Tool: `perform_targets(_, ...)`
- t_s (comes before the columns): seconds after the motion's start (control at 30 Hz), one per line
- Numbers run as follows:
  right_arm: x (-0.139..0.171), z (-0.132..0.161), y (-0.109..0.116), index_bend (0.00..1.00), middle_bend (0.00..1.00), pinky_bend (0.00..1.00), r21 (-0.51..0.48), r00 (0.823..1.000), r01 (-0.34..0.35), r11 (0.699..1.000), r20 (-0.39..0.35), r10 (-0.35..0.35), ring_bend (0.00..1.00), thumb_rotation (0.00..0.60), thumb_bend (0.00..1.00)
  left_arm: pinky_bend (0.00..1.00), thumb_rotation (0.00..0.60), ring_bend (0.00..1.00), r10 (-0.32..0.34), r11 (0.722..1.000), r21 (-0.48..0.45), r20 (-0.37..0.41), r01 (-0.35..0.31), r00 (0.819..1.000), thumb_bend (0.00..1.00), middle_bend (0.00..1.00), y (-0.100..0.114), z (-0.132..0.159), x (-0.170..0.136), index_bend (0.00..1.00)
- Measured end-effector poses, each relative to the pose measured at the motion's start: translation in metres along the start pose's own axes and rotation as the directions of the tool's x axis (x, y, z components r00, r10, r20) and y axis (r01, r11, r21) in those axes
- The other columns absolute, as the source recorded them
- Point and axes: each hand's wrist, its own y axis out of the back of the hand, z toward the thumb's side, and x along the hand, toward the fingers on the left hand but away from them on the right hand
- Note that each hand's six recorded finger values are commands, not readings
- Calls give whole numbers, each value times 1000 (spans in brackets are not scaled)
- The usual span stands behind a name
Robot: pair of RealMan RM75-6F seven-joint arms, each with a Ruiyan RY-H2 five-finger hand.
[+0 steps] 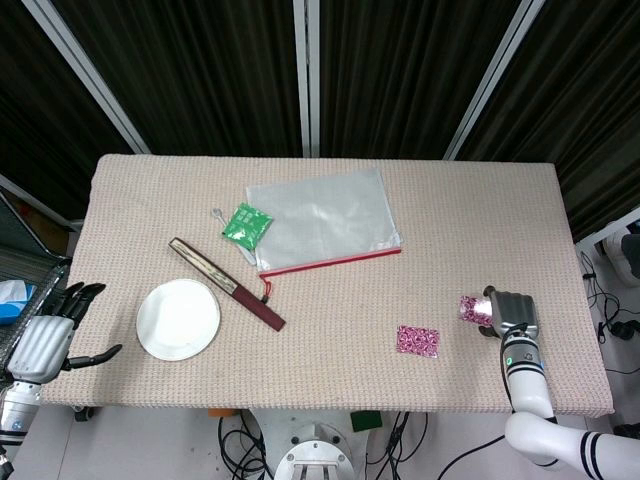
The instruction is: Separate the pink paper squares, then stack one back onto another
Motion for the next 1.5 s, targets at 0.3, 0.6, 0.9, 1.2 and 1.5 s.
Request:
perform_targets(0.3,-2,-1,-2,398,1000,900,3,1000,-10,1000,5,10,989,587,477,231,163,59,-5,1000,2,-3,5,1000,69,121,-2,-1,1,92)
perform_targets(0.6,-3,0,0,440,1000,900,-16,1000,-5,1000,-2,5,991,588,491,231,162,59,-4,1000,6,-8,4,1000,68,121,-1,-2,0,93)
perform_targets(0.9,4,-2,7,452,1000,900,-40,1000,18,999,-19,-18,992,590,500,232,164,59,-5,1000,8,-6,5,1000,69,121,-1,-1,1,92)
perform_targets(1.2,28,7,17,452,1000,900,-74,996,20,997,-81,-26,992,591,501,231,163,59,-2,1000,5,-5,2,1000,69,121,-1,-1,1,92)
perform_targets(1.5,64,50,12,454,1000,900,-21,973,-14,1000,-229,9,992,592,502,232,163,59,-1,1000,-3,-10,1,1000,69,121,-1,-4,-2,93)
